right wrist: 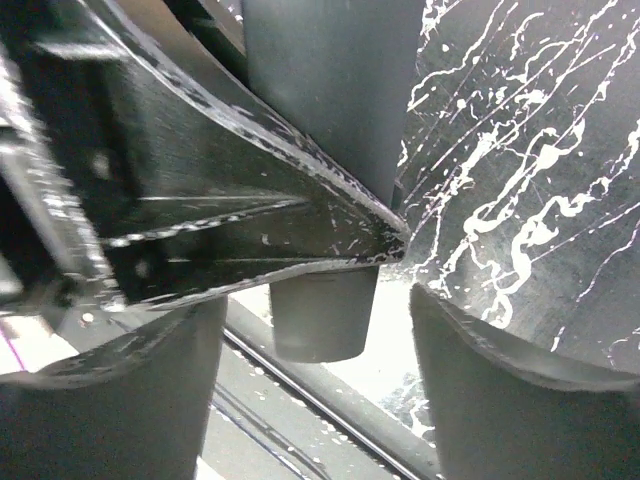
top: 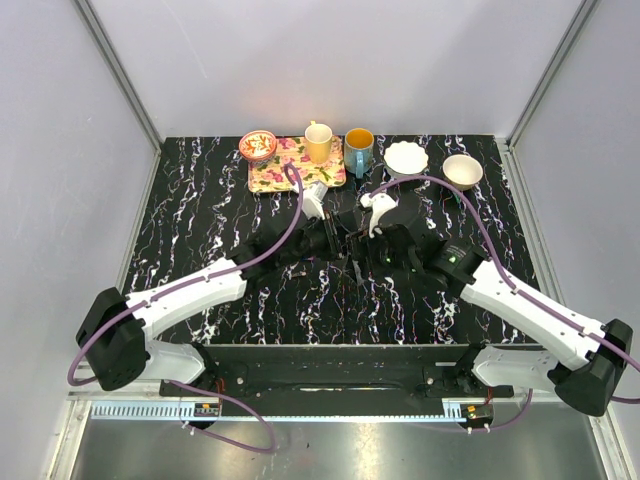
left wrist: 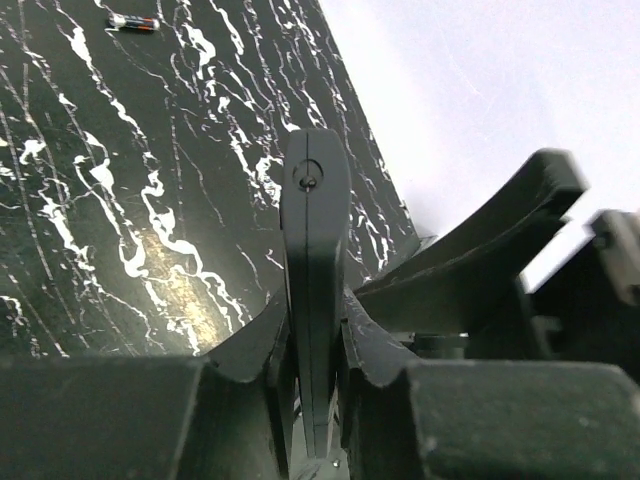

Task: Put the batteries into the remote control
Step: Adjust the remote control, then remove the battery cover from the remote control.

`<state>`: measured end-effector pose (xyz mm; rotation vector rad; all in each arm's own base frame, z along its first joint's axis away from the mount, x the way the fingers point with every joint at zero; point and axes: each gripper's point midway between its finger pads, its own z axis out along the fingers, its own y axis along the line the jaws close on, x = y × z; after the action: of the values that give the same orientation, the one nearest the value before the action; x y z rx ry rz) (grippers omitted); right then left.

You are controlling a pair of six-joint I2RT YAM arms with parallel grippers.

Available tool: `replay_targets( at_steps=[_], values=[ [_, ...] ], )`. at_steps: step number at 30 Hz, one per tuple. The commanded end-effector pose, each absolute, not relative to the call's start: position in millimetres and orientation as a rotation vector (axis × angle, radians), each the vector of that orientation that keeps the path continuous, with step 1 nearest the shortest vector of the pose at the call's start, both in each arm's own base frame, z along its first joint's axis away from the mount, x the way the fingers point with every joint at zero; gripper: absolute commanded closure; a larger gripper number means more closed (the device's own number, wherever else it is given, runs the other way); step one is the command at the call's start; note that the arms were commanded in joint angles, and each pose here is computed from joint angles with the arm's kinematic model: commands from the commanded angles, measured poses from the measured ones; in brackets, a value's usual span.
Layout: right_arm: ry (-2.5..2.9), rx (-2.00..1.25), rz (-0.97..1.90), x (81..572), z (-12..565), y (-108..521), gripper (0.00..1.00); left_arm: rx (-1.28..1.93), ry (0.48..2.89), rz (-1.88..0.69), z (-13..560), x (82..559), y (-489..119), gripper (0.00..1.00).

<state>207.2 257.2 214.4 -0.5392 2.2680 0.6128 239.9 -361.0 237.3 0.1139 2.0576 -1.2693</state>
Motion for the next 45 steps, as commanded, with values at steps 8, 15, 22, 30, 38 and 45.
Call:
replay_targets(
  at_steps=[8,15,22,30,38,45],
  values=[
    [2.114,-0.455,0.740,196,283,250,0.00,-0.073,1.878,-1.182,255,272,-307,1.00],
    [2.099,-0.101,0.847,211,256,254,0.00,-0.167,1.577,-1.220,286,273,-269,1.00],
    [1.955,0.137,1.136,222,259,271,0.00,-0.177,1.361,-1.258,308,261,-247,1.00],
    [1.909,0.163,1.417,229,271,299,0.02,-0.221,1.392,-1.198,293,267,-239,1.00],
    [1.957,0.084,1.498,239,266,329,0.09,-0.241,1.441,-1.238,292,267,-247,1.00],
    [1.893,0.082,1.591,242,274,335,0.21,-0.251,1.445,-1.264,293,263,-247,1.00]
  ],
)
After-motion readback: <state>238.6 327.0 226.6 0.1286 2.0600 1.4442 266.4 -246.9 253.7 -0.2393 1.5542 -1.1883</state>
